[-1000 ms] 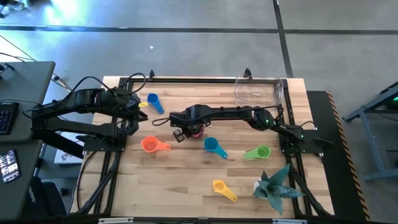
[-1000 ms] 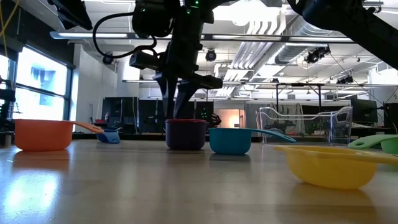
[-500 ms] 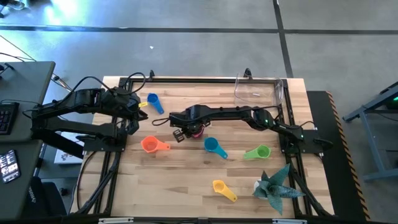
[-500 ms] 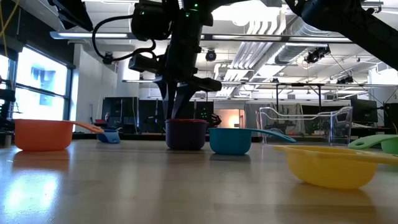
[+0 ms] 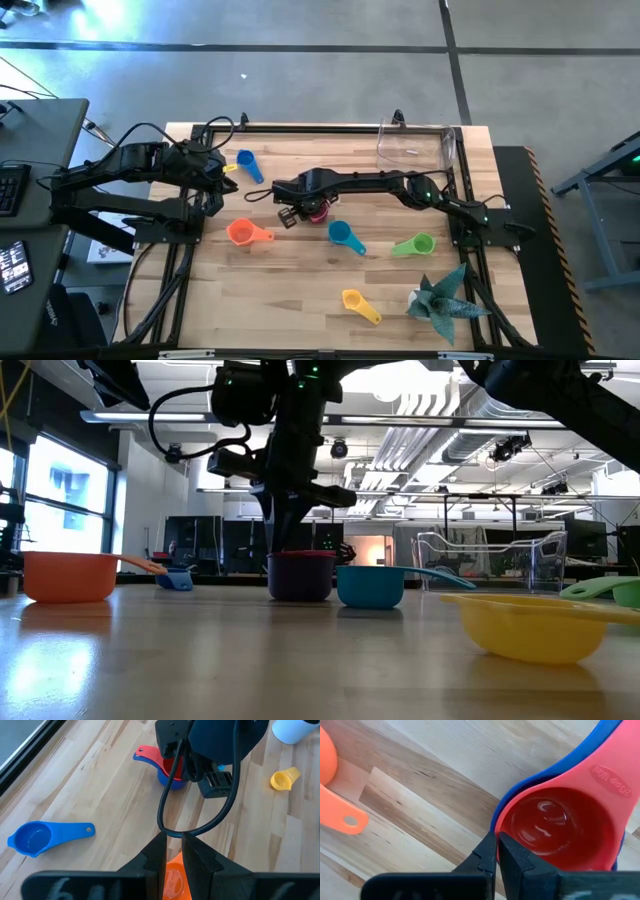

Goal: Nest measuring cups in basket
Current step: Remove the red measuring cup from the dark blue measuring cup

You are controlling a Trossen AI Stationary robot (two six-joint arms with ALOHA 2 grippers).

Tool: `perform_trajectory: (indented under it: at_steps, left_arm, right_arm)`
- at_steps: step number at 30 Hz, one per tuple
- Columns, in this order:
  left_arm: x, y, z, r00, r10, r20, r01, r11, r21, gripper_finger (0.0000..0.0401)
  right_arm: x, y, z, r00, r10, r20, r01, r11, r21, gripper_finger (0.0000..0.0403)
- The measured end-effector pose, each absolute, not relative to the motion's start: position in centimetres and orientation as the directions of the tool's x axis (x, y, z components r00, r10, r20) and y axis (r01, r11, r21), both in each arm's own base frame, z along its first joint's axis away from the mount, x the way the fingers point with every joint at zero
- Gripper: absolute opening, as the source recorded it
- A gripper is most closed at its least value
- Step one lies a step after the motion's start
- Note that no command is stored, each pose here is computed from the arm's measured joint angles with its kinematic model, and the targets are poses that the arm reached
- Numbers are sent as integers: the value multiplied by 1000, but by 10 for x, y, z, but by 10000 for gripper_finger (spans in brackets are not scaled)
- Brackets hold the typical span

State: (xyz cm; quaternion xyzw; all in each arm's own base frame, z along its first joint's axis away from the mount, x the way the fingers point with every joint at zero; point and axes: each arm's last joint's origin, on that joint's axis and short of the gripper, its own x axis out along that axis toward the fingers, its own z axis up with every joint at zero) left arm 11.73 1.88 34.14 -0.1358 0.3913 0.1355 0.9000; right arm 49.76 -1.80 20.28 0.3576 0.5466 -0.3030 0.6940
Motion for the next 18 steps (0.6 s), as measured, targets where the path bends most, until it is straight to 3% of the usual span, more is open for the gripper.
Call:
perform_trajectory:
  at_steps: [18]
  left_arm:
    - [117,19,341,656,138,-742,-351,926,-138,49]
  right_arm:
    - [497,-14,205,216,-82,-973,827,545,138,0]
